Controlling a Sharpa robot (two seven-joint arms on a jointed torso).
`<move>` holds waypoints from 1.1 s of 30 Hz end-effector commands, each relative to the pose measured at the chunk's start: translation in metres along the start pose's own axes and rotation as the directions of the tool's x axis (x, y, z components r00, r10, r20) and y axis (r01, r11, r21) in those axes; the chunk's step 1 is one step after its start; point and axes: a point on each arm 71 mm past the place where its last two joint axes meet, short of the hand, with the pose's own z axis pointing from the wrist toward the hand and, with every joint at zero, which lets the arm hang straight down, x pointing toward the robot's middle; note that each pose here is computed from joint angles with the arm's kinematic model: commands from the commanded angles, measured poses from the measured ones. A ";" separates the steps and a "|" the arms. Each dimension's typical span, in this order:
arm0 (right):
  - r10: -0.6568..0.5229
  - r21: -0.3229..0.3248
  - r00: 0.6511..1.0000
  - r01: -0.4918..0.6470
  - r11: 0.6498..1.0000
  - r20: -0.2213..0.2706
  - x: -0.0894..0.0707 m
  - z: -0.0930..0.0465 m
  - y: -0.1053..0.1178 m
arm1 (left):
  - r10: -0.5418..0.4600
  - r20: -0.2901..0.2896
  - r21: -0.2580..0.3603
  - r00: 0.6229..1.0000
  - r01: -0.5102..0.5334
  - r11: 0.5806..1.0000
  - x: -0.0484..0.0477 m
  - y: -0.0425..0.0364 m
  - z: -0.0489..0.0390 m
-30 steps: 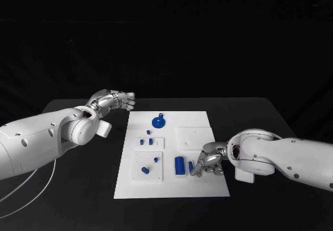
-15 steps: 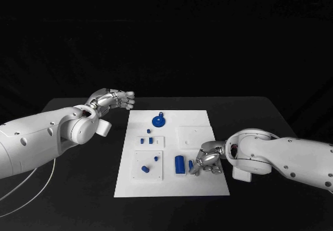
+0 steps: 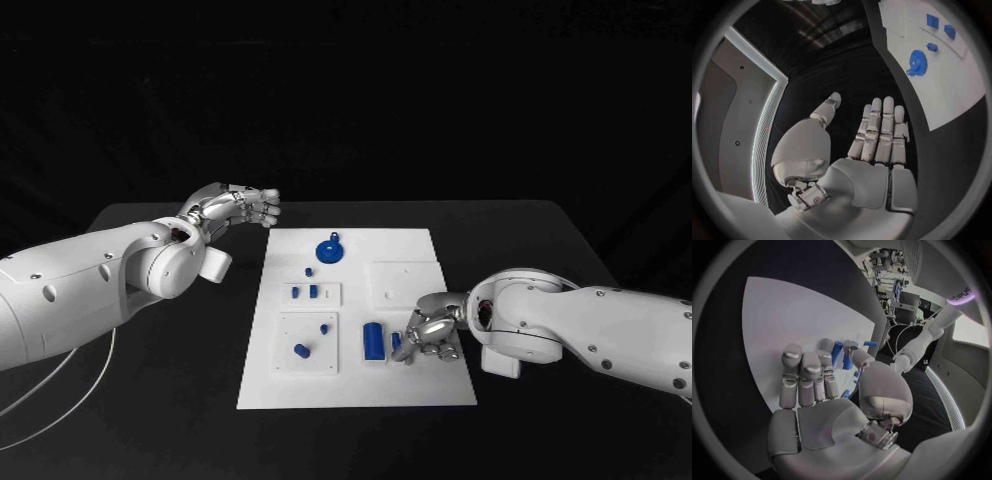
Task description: Assemble the parts on the task board
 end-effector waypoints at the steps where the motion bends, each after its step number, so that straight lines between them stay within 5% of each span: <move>1: -0.023 0.028 1.000 0.023 0.999 -0.002 0.004 0.003 -0.005 | -0.009 -0.014 0.007 1.000 0.009 1.000 0.0020 -0.0012 0.0004; 33: 0.026 0.009 0.999 -0.026 1.000 -0.030 -0.002 -0.001 -0.022 | -0.008 -0.013 0.004 1.000 0.008 1.000 0.0015 -0.0007 0.0010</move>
